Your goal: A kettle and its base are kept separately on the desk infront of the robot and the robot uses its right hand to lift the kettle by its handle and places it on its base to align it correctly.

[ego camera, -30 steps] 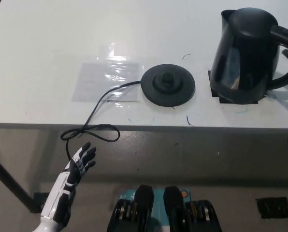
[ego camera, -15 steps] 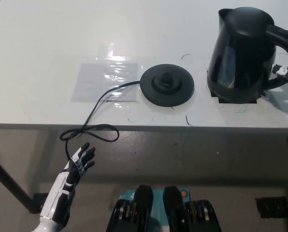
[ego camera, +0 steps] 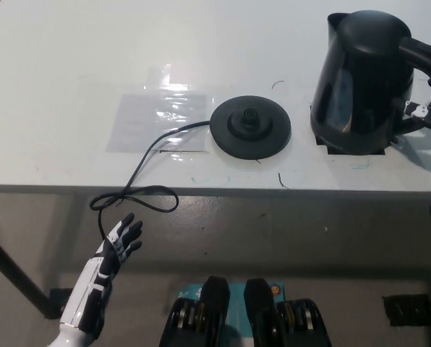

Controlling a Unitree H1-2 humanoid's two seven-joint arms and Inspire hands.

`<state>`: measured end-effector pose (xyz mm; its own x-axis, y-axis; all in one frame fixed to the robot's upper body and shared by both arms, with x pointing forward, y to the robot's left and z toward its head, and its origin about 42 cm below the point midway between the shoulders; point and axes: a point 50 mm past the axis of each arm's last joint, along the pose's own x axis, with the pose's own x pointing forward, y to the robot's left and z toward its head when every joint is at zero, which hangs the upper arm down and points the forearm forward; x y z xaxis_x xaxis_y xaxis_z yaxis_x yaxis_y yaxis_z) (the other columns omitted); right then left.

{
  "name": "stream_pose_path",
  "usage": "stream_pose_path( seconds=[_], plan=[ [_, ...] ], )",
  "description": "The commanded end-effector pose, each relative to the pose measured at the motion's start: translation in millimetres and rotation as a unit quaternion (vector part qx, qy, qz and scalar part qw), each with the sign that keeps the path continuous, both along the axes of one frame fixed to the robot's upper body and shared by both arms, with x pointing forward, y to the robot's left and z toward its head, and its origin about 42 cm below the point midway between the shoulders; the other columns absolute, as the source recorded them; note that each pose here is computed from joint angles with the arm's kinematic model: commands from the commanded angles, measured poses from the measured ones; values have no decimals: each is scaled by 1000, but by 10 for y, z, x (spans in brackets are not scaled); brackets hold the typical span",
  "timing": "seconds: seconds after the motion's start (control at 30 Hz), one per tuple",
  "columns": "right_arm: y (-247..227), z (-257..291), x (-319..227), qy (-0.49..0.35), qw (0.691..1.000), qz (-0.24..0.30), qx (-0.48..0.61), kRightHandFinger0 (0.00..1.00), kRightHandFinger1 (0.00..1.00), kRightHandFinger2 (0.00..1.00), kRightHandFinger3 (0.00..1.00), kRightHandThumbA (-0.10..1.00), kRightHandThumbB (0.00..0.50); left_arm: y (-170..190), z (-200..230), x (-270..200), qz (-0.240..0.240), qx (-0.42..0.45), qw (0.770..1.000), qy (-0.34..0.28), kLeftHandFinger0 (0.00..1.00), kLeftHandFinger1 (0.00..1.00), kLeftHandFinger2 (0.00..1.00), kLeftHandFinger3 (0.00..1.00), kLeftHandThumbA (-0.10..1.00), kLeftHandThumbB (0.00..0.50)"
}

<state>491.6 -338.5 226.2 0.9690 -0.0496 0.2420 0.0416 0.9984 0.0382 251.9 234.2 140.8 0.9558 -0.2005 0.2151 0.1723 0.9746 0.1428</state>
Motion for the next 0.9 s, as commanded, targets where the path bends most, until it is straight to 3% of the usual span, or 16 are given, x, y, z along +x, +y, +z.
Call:
stream_pose_path(
  seconds=[0.0,0.03,0.07,0.1,0.13,0.17,0.2,0.23,0.27,0.3,0.37,0.8,0.87],
  plan=[
    [41,514,101,-103,994,-8,18,1000,1000,1000,1000,1000,380,30,94,27,-10,9,999,-29,1000,1000,1000,1000,1000,112],
    [53,550,101,-110,993,-17,33,1000,1000,1000,1000,969,390,33,91,33,-10,9,999,-29,1000,1000,1000,1000,1000,113],
    [67,574,101,-108,992,-34,53,931,974,1000,1000,816,372,32,89,30,-10,9,999,-29,1000,1000,1000,1000,1000,113],
    [78,593,98,-104,991,-52,69,787,856,953,1000,763,386,31,90,31,-10,9,1000,-28,1000,1000,1000,1000,1000,112],
    [82,618,96,-109,988,-81,70,206,308,449,562,480,280,28,91,29,-11,8,999,-29,1000,1000,1000,1000,1000,110],
    [79,632,92,-108,986,-108,61,41,135,266,349,379,258,26,91,27,-12,6,999,-29,1000,1000,1000,1000,1000,109],
    [74,651,97,-109,985,-123,58,2,70,307,273,119,247,22,93,34,-12,5,999,-30,1000,1000,1000,1000,1000,107],
    [75,667,103,-109,984,-130,59,0,89,379,289,33,244,22,96,38,-12,6,999,-30,1000,1000,1000,1000,999,106],
    [75,675,109,-103,985,-130,52,0,181,551,369,-90,219,30,100,36,-12,8,999,-31,1000,1000,1000,1000,1000,111],
    [76,679,111,-101,985,-128,50,0,243,646,477,-100,202,36,103,35,-11,9,999,-30,1000,1000,1000,1000,1000,113],
    [78,682,105,-98,986,-125,52,0,272,685,554,-100,192,43,108,44,-11,11,999,-31,1000,1000,1000,1000,1000,121],
    [-27,649,115,-86,986,-124,65,0,217,640,571,-100,200,64,138,89,-12,7,999,-38,1000,1000,1000,1000,1000,125],
    [-32,639,121,-82,986,-137,51,0,224,677,639,-100,198,66,144,91,-12,7,999,-37,1000,1000,1000,1000,1000,132]
  ],
)
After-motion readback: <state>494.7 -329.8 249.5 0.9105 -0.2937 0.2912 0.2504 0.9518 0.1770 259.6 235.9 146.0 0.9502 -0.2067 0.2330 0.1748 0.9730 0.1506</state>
